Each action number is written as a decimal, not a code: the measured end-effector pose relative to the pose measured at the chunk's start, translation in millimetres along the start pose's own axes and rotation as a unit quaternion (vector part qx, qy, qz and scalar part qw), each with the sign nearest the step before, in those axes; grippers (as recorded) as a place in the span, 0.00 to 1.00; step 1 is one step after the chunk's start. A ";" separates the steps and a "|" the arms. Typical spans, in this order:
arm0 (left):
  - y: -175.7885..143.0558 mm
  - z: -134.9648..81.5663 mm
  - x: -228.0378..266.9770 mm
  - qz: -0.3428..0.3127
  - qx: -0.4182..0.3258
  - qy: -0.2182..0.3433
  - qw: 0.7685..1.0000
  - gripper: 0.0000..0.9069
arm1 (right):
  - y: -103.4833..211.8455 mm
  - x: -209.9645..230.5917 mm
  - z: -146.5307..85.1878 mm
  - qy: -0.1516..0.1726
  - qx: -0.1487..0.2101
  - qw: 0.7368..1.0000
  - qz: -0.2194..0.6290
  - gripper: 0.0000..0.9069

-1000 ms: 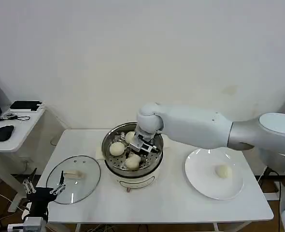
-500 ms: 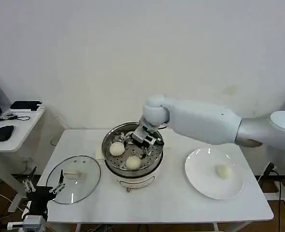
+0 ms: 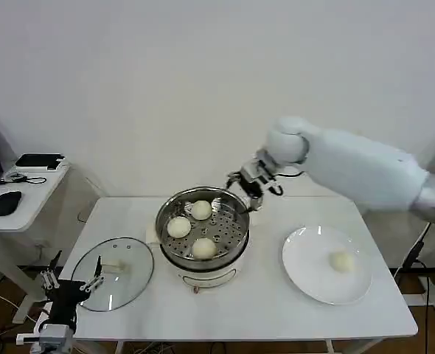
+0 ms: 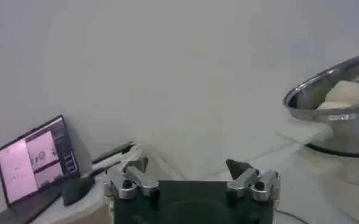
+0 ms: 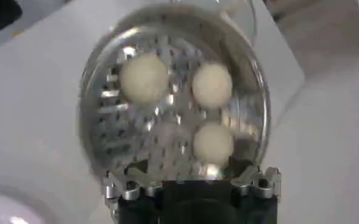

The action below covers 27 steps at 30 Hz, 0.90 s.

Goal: Take steamed baozi put them in steamer then cover it.

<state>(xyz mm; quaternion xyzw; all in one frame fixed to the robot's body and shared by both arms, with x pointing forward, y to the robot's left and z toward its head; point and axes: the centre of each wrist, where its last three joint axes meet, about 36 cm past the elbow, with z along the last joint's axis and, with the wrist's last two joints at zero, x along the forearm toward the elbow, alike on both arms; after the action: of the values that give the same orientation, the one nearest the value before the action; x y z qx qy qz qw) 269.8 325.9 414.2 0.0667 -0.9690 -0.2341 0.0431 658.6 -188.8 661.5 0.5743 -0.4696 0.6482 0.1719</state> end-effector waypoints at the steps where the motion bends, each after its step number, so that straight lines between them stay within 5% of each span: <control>1: 0.0 -0.3 -0.6 0.002 -0.001 -0.001 1.000 1.00 | 7.7 2.6 8.9 0.006 -0.013 1.000 -0.001 1.00; 13: -7.5 0.3 -4.5 0.014 0.003 -0.003 1.000 1.00 | 127.6 16.2 103.5 0.080 -0.146 0.986 -0.017 1.00; 27: -12.1 -0.8 0.5 0.018 0.002 -0.002 1.000 1.00 | 220.8 -14.4 156.9 0.117 -0.226 0.965 -0.055 1.00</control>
<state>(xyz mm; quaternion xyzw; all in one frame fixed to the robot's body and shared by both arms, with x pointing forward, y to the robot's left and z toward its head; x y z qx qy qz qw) 270.7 314.8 409.4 0.0490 -0.9706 -0.2312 0.0453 585.8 -421.1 541.8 0.4653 -0.5483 0.5776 0.3864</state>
